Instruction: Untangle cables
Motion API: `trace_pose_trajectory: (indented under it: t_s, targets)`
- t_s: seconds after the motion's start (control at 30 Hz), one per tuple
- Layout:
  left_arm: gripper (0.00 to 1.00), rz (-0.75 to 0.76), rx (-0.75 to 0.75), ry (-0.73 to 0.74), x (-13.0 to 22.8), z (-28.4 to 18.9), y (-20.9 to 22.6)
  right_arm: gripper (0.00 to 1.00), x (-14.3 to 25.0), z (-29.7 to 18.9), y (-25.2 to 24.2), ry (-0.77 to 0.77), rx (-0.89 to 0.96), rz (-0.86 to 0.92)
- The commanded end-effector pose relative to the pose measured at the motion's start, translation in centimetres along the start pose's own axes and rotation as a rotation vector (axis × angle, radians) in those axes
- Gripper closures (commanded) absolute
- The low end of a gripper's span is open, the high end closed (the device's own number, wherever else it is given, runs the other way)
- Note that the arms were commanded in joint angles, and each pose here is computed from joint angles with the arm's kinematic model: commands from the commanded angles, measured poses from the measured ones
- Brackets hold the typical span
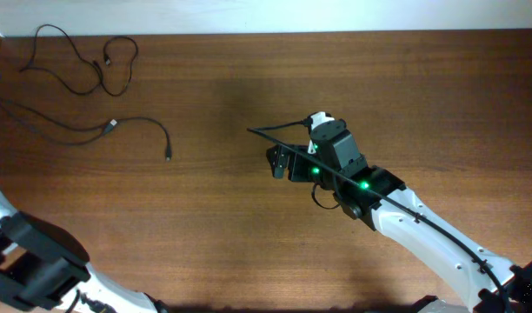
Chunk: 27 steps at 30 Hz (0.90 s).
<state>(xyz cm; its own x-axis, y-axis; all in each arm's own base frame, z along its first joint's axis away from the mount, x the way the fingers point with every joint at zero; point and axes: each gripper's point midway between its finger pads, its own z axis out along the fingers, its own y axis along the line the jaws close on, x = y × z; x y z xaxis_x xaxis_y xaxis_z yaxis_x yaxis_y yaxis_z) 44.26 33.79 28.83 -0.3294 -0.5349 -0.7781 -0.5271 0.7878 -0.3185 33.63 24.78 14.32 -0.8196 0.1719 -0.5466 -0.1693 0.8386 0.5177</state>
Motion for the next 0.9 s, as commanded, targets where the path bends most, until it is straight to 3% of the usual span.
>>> trace_pose_trajectory:
  t_s: [0.0, 0.1, 0.2, 0.4, 0.57, 0.7, 0.87]
  targets:
    - [0.01, -0.162, 0.455, 0.19, 3.1, -1.8, -8.4, 0.02, -0.4, 0.0, 0.4, -0.003, -0.01, -0.015]
    - [0.01, -0.173, 0.465, 0.426, 9.4, -2.0, -11.6, 0.02, -0.2, 0.0, 0.2, 0.005, -0.003, -0.013]
    - [0.01, 0.031, 0.554, 0.601, 16.1, -2.4, -16.4, 0.02, -0.5, -0.2, -1.5, 0.014, 0.039, 0.018]
    - [0.01, 0.25, 0.222, 0.821, 27.3, -1.1, -18.0, 0.02, -1.1, -1.1, -5.6, 0.063, 0.075, 0.129]
    - [0.01, 0.397, 0.312, 1.02, 37.0, -4.5, -23.0, 0.01, -1.4, -2.1, -9.7, 0.064, 0.185, 0.207]
    - [0.01, 0.541, 0.406, 1.037, 41.3, -6.9, -27.6, 0.02, -1.4, -3.6, -13.9, 0.073, 0.285, 0.301]
    - [0.01, 0.643, 0.489, 1.032, 44.0, -9.2, -31.0, 0.01, -1.0, -3.8, -14.1, 0.093, 0.284, 0.317]
